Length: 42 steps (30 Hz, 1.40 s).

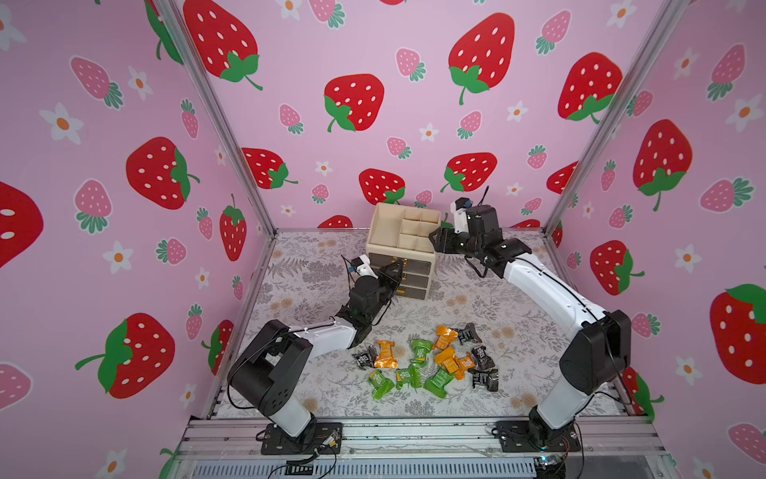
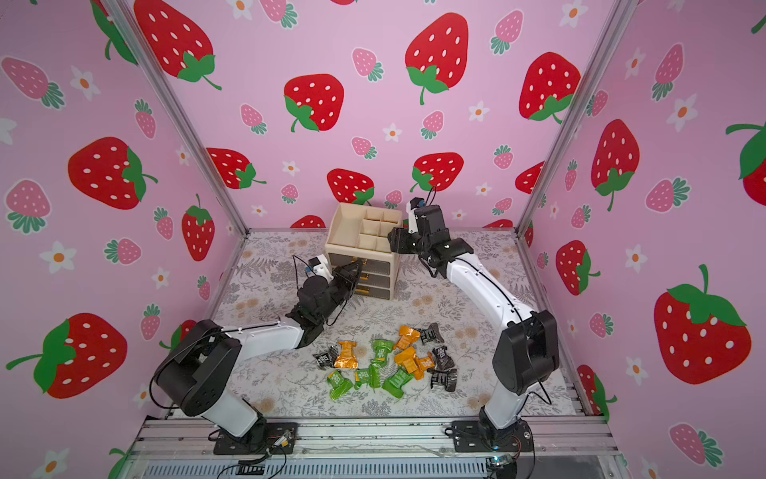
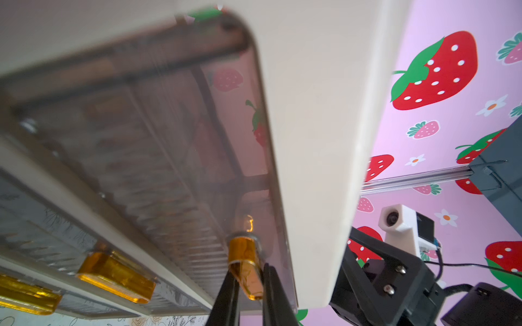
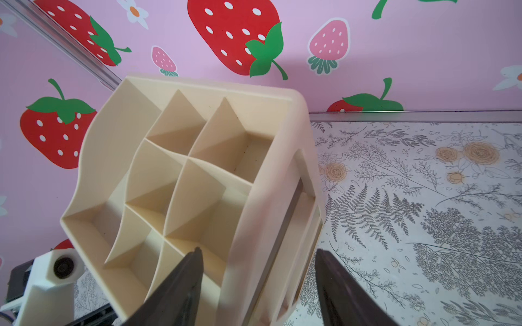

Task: Place the cookies into the drawer by color
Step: Open the drawer in the storage box.

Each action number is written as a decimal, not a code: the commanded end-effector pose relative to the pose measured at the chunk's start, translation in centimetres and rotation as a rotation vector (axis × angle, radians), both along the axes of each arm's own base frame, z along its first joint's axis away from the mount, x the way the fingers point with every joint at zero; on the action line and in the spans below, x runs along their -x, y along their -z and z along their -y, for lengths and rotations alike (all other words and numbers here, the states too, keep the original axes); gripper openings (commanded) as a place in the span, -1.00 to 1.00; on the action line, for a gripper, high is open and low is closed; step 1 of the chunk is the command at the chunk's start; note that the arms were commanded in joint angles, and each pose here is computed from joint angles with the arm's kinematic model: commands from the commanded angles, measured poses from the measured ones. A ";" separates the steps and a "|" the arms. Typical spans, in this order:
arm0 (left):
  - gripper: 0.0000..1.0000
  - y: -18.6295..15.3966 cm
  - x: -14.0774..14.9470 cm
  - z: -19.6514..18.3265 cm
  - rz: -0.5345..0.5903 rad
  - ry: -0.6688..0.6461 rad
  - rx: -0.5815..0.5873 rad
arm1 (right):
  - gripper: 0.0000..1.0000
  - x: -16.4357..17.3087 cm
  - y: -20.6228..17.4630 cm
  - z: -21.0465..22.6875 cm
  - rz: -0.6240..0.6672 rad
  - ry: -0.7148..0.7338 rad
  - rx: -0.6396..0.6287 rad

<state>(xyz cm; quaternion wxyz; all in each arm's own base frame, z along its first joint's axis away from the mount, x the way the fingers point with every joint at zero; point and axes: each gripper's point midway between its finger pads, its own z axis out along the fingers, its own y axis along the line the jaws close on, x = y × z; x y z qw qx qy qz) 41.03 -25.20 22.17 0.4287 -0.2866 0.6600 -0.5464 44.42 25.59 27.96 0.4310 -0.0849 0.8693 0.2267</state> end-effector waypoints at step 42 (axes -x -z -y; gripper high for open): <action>-1.00 0.8 5.0 0.7 -0.045 0.119 -0.049 | 0.05 -2.1 2.4 -8.0 0.242 -0.400 0.558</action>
